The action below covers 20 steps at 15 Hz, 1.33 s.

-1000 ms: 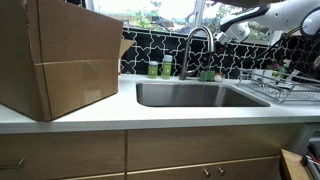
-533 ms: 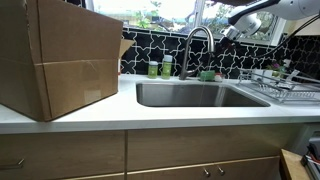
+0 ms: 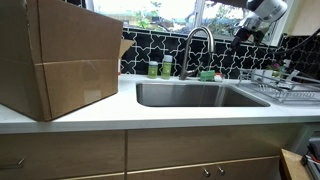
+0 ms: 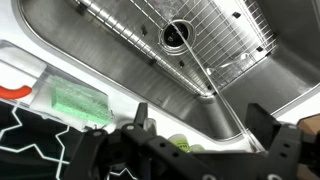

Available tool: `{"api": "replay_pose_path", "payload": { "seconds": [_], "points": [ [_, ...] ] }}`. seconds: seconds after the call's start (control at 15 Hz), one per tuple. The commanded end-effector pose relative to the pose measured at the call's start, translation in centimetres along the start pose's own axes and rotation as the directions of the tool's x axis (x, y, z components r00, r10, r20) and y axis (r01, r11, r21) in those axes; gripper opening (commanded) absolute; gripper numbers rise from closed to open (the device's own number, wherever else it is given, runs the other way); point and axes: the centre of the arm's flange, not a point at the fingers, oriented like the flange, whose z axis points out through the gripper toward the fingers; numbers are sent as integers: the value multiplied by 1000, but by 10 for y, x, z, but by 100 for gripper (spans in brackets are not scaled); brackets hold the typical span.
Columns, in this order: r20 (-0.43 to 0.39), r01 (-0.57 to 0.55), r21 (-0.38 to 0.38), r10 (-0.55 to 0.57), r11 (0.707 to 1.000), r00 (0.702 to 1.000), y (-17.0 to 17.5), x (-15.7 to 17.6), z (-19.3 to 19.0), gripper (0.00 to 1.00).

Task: Move the faucet head to the right and then open the tap

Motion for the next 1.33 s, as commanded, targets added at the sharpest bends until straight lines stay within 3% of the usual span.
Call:
{"api": "replay_pose_path", "payload": {
  "seconds": [0.0,0.07,0.67,0.93,1.27],
  "points": [
    [11,-48,-44,48,998,999,-39,-38,-15,100],
    [8,-23,-13,23,1000,1000,-15,-13,-13,100],
    [9,-21,-15,21,1000,1000,-18,-12,-14,100],
    [-49,11,-57,-13,998,999,-55,-21,-58,100],
    [-108,-129,-123,116,984,987,-91,-47,-119,100]
  ]
}}
